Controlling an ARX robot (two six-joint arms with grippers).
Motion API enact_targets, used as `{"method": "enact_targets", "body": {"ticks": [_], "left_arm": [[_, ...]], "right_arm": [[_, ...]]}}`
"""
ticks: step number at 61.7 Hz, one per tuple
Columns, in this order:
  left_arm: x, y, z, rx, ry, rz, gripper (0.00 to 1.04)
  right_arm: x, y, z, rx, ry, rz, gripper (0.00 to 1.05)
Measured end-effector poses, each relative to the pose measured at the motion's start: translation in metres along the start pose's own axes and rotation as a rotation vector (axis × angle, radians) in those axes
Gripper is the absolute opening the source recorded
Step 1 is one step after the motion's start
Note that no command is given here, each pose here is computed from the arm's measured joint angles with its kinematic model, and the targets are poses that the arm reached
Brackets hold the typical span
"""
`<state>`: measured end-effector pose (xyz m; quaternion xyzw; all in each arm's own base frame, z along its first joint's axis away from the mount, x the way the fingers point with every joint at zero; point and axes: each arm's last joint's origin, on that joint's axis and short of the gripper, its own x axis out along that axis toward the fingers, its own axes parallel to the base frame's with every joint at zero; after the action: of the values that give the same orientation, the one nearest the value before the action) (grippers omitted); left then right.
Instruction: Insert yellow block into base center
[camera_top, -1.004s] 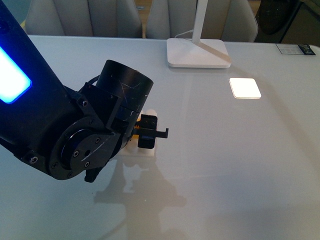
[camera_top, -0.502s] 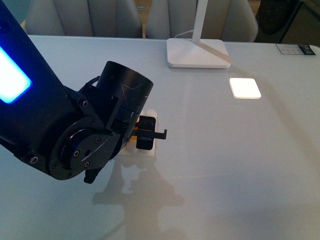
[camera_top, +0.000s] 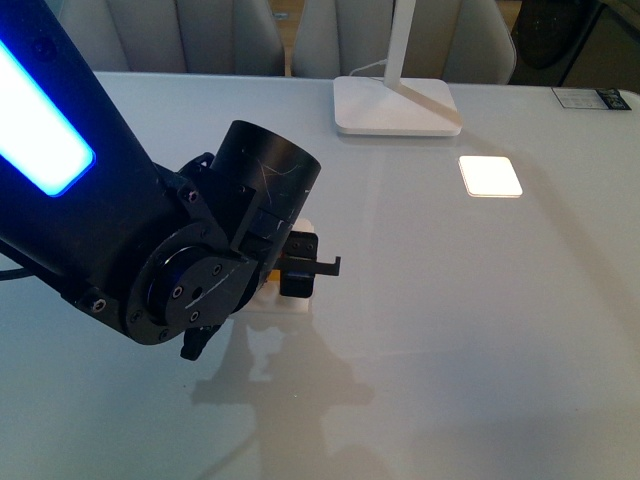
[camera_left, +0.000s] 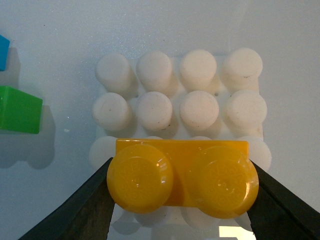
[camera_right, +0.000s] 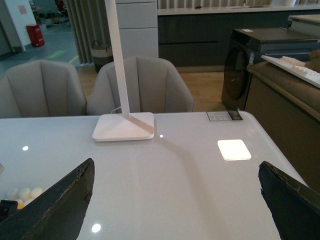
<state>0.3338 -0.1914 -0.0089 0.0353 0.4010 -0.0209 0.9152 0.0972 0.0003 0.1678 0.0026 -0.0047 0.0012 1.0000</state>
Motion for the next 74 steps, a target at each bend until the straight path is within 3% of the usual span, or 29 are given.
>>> {"method": "enact_targets", "body": {"ticks": [74], "left_arm": [[0.013, 0.003, -0.004, -0.047, 0.031, 0.019, 0.64]], "right_arm": [[0.0, 0.0, 0.0, 0.0, 0.0, 0.0, 0.96]]}}
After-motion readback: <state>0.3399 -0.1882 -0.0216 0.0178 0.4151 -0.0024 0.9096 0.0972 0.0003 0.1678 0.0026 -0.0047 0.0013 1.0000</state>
